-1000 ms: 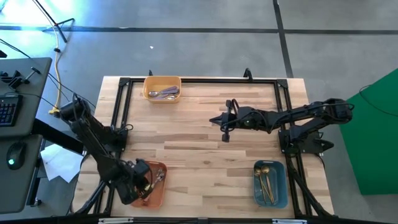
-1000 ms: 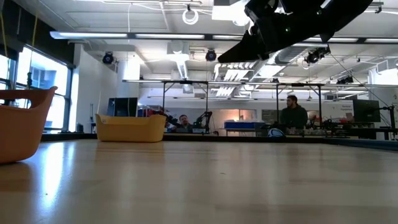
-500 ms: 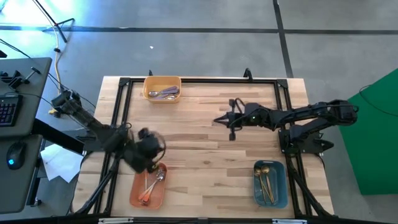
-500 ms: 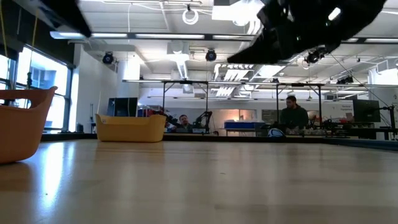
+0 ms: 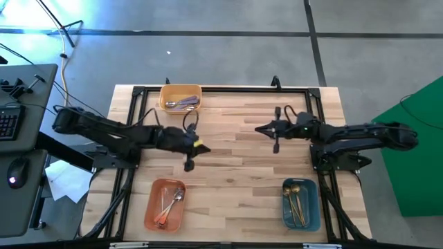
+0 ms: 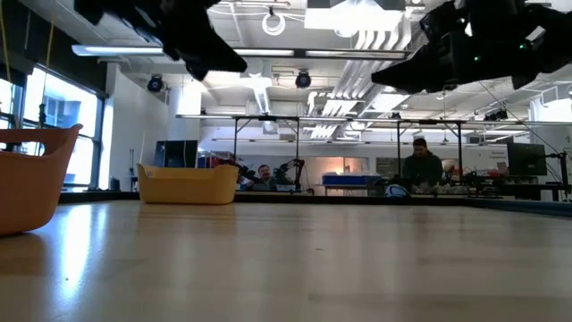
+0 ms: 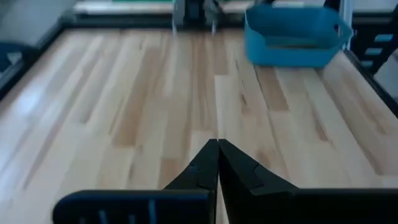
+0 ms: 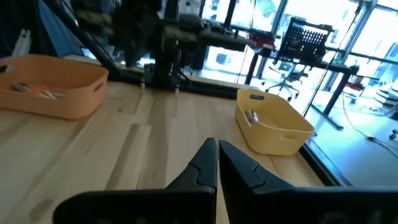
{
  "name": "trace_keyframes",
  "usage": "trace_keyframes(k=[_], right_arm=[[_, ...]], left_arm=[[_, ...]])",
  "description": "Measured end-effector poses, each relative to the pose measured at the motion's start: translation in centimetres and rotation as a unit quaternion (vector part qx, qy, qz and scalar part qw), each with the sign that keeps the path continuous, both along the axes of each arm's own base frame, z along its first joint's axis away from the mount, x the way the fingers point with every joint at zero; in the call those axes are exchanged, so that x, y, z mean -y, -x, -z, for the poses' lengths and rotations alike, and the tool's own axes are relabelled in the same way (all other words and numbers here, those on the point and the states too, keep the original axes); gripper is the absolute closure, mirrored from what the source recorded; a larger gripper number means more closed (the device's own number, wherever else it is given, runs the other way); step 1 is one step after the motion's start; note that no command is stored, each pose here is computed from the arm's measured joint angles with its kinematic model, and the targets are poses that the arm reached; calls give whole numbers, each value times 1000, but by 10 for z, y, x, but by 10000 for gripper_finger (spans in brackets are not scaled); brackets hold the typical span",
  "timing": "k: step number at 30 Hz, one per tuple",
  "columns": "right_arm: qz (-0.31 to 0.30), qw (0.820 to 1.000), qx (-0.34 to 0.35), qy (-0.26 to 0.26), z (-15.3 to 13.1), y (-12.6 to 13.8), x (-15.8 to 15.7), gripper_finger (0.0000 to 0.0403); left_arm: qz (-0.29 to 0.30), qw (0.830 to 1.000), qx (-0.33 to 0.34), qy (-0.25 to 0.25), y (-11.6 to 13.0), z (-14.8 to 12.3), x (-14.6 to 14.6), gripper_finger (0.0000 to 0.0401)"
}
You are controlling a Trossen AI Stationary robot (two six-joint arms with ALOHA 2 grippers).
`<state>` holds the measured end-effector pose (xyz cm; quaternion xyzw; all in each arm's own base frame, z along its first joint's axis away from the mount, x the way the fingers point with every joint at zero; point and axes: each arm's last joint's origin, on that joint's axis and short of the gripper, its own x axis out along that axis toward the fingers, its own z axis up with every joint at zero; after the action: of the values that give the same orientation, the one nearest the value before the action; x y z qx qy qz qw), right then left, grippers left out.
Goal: Sort silverware by color (type)
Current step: Return to Home Position
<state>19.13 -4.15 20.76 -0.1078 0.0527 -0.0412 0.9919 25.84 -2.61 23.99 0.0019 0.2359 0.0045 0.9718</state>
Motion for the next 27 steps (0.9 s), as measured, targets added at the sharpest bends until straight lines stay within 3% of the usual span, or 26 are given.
trace_keyframes(k=[13,27], right_arm=[[41,998,47,4,7,44,-8,403],[63,995,75,-24,18,61,-8,403]], left_arm=[[38,992,117,3,17,37,-44,401],[-19,980,198,-30,64,36,-65,401]])
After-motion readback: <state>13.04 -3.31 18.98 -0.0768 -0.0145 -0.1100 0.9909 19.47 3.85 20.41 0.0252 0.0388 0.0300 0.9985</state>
